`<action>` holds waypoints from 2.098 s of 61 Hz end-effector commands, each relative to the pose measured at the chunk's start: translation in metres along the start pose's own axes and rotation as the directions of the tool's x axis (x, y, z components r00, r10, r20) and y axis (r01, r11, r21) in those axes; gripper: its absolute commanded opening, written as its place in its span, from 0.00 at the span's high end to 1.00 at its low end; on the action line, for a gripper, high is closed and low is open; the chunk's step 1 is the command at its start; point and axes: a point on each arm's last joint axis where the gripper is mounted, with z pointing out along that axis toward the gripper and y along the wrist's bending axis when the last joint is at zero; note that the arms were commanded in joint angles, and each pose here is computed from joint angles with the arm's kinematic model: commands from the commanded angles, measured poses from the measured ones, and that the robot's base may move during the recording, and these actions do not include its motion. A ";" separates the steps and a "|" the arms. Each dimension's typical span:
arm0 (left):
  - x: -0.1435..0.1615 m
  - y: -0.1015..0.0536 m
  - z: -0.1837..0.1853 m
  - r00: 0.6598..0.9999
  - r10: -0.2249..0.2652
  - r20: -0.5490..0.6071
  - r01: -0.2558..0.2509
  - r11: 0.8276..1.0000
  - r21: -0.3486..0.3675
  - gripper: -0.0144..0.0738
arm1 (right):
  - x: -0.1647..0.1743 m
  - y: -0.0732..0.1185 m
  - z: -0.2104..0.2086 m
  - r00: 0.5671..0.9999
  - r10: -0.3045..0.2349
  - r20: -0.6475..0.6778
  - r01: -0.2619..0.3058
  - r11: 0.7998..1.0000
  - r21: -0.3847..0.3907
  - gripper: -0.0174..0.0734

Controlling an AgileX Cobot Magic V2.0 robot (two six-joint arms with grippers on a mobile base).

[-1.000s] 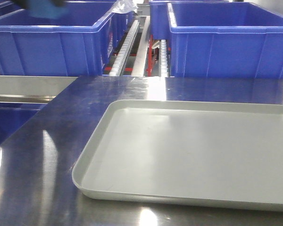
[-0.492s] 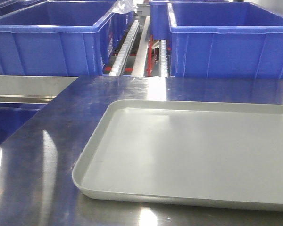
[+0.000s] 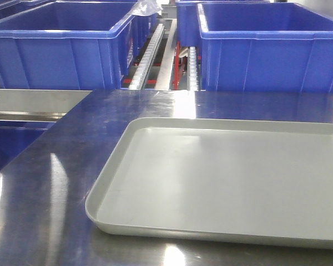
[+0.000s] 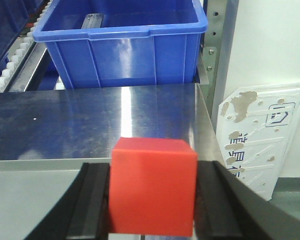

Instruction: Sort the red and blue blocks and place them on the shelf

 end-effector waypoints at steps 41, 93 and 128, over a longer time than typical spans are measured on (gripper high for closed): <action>0.001 -0.002 0.001 0.988 0.005 0.156 -0.013 0.998 0.055 0.70 | -0.018 0.002 -0.003 0.992 -0.015 0.123 0.017 1.000 -0.011 0.75; 0.008 0.000 0.008 0.978 0.062 0.200 -0.073 0.996 0.050 0.70 | -0.018 0.002 -0.003 0.992 -0.015 0.123 0.017 1.000 -0.011 0.75; 0.008 0.000 0.008 0.979 0.062 0.194 -0.073 0.996 0.047 0.70 | -0.018 0.002 -0.003 0.992 -0.015 0.123 0.017 1.000 -0.011 0.75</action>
